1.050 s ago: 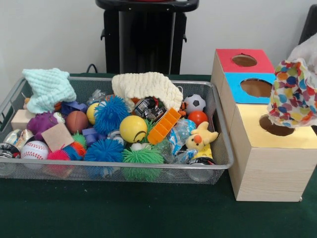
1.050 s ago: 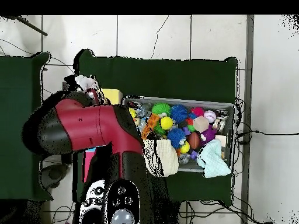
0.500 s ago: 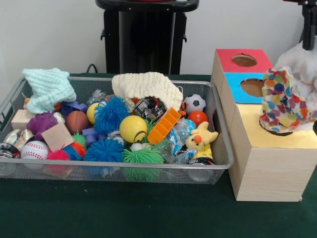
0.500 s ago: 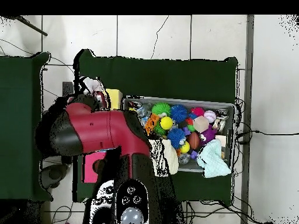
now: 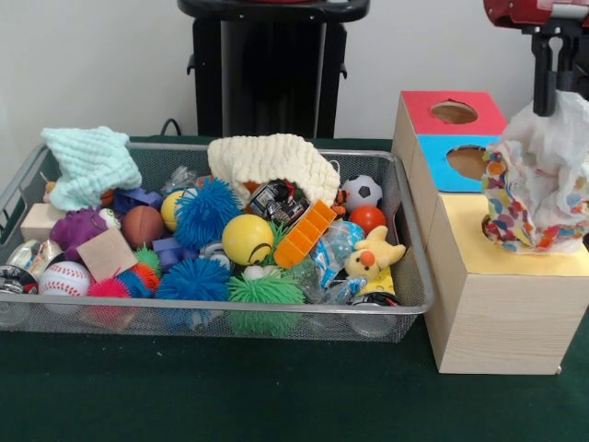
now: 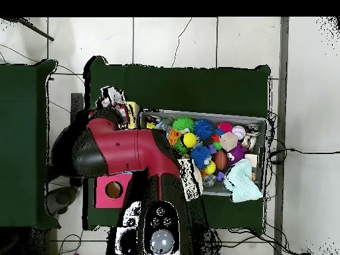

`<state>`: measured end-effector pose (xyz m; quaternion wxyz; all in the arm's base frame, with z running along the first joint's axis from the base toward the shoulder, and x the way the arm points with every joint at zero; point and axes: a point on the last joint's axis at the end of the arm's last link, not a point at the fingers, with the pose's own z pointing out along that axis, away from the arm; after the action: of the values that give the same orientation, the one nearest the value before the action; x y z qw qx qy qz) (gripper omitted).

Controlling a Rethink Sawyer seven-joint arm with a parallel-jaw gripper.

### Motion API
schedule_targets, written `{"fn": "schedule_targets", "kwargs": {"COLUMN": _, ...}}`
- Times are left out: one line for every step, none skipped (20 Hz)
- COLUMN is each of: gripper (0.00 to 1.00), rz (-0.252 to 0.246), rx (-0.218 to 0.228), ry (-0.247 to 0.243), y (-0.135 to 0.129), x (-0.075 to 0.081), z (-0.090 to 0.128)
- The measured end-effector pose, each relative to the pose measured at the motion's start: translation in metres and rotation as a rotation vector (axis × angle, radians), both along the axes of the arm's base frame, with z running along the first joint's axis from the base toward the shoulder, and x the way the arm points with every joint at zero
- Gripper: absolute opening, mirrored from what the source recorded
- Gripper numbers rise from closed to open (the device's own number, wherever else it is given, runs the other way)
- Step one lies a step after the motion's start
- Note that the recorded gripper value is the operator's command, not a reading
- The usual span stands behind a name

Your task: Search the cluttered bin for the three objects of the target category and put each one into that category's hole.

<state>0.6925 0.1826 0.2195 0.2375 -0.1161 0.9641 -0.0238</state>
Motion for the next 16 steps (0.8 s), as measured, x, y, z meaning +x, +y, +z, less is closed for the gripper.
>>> {"fn": "schedule_targets", "kwargs": {"gripper": 0.0, "rz": 0.0, "rx": 0.0, "ry": 0.0, "y": 0.0, "x": 0.0, "z": -0.001}}
{"fn": "schedule_targets", "kwargs": {"gripper": 0.0, "rz": 0.001, "rx": 0.0, "ry": 0.002, "y": 0.001, "x": 0.0, "z": -0.002}}
{"fn": "schedule_targets", "kwargs": {"gripper": 0.0, "rz": 0.002, "rx": 0.0, "ry": 0.004, "y": 0.001, "x": -0.001, "z": -0.004}}
{"fn": "schedule_targets", "kwargs": {"gripper": 0.0, "rz": 0.003, "rx": 0.0, "ry": 0.006, "y": 0.002, "x": -0.001, "z": -0.005}}
{"fn": "schedule_targets", "kwargs": {"gripper": 0.0, "rz": 0.003, "rx": 0.0, "ry": 0.007, "y": 0.002, "x": -0.001, "z": -0.006}}
{"fn": "schedule_targets", "kwargs": {"gripper": 0.0, "rz": 0.005, "rx": -0.001, "ry": 0.01, "y": 0.003, "x": -0.002, "z": -0.008}}
{"fn": "schedule_targets", "kwargs": {"gripper": 0.0, "rz": 0.006, "rx": -0.002, "ry": 0.011, "y": 0.003, "x": -0.002, "z": -0.009}}
{"fn": "schedule_targets", "kwargs": {"gripper": 0.0, "rz": 0.008, "rx": -0.002, "ry": 0.012, "y": 0.004, "x": -0.003, "z": -0.011}}
{"fn": "schedule_targets", "kwargs": {"gripper": 0.0, "rz": 0.009, "rx": -0.003, "ry": 0.013, "y": 0.005, "x": -0.004, "z": -0.011}}
{"fn": "schedule_targets", "kwargs": {"gripper": 0.0, "rz": 0.01, "rx": -0.003, "ry": 0.012, "y": 0.005, "x": -0.004, "z": -0.012}}
{"fn": "schedule_targets", "kwargs": {"gripper": 0.0, "rz": 0.011, "rx": -0.004, "ry": 0.01, "y": 0.006, "x": -0.004, "z": -0.014}}
{"fn": "schedule_targets", "kwargs": {"gripper": 0.0, "rz": 0.013, "rx": -0.005, "ry": 0.007, "y": 0.006, "x": -0.005, "z": -0.015}}
{"fn": "schedule_targets", "kwargs": {"gripper": 0.0, "rz": 0.013, "rx": -0.006, "ry": 0.005, "y": 0.007, "x": -0.005, "z": -0.017}}
{"fn": "schedule_targets", "kwargs": {"gripper": 0.0, "rz": 0.014, "rx": -0.009, "ry": -0.001, "y": 0.007, "x": -0.005, "z": -0.019}}
{"fn": "schedule_targets", "kwargs": {"gripper": 0.0, "rz": 0.015, "rx": -0.01, "ry": -0.004, "y": 0.007, "x": -0.005, "z": -0.02}}
{"fn": "schedule_targets", "kwargs": {"gripper": 0.0, "rz": 0.015, "rx": -0.01, "ry": -0.008, "y": 0.007, "x": -0.006, "z": -0.022}}
